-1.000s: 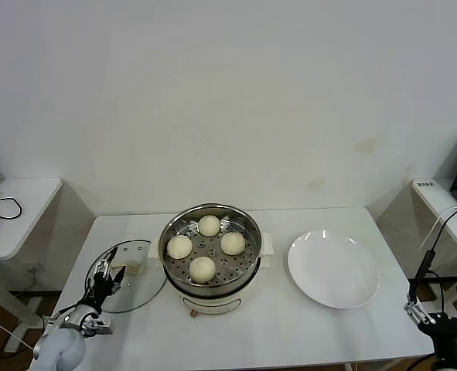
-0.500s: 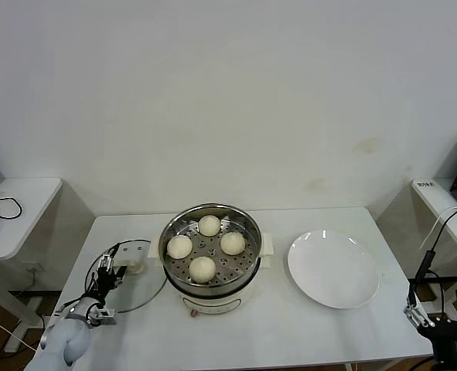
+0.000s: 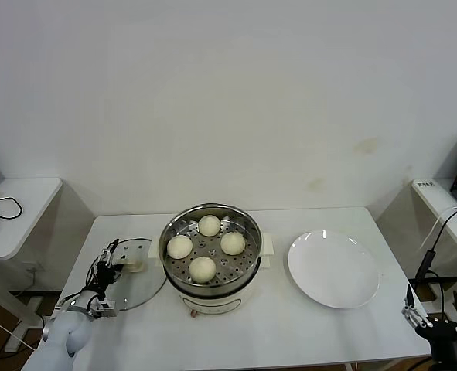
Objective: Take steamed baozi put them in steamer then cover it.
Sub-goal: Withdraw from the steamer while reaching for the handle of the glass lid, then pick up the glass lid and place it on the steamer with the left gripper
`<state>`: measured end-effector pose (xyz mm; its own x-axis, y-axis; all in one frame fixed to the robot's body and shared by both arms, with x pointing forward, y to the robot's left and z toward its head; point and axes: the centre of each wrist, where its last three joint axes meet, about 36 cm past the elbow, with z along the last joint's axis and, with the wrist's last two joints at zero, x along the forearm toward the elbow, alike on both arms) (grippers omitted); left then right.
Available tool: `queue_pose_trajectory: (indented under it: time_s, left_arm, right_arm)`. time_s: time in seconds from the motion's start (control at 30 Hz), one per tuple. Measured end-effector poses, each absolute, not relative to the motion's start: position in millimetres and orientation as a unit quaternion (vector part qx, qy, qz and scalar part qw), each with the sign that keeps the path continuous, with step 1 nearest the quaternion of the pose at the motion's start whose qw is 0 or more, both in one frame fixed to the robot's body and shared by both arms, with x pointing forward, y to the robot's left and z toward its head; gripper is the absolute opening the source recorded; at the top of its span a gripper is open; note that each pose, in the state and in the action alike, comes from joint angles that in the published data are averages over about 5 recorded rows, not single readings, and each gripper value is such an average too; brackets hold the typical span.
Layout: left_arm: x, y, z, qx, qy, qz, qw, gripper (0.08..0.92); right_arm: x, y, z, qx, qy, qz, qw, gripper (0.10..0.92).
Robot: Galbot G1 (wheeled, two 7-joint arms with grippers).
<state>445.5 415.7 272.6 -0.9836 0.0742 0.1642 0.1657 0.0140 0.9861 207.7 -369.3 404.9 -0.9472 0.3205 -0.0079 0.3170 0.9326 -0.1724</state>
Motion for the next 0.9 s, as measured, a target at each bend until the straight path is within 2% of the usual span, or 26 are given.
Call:
queue_pose_trajectory:
  time_s: [0.67,0.9]
  left_arm:
    - [442,415,262,-0.081,-0.716,-0.693,0.037,0.175]
    - [431,420,268,-0.056,-0.72,-0.691,0.033,0.148]
  right_arm:
    - [209,-369,403,-0.16,-0.983,0.084,0.01,0.823]
    - [211,-367,402,-0.155,-0.984,0.084,0.011,0.823]
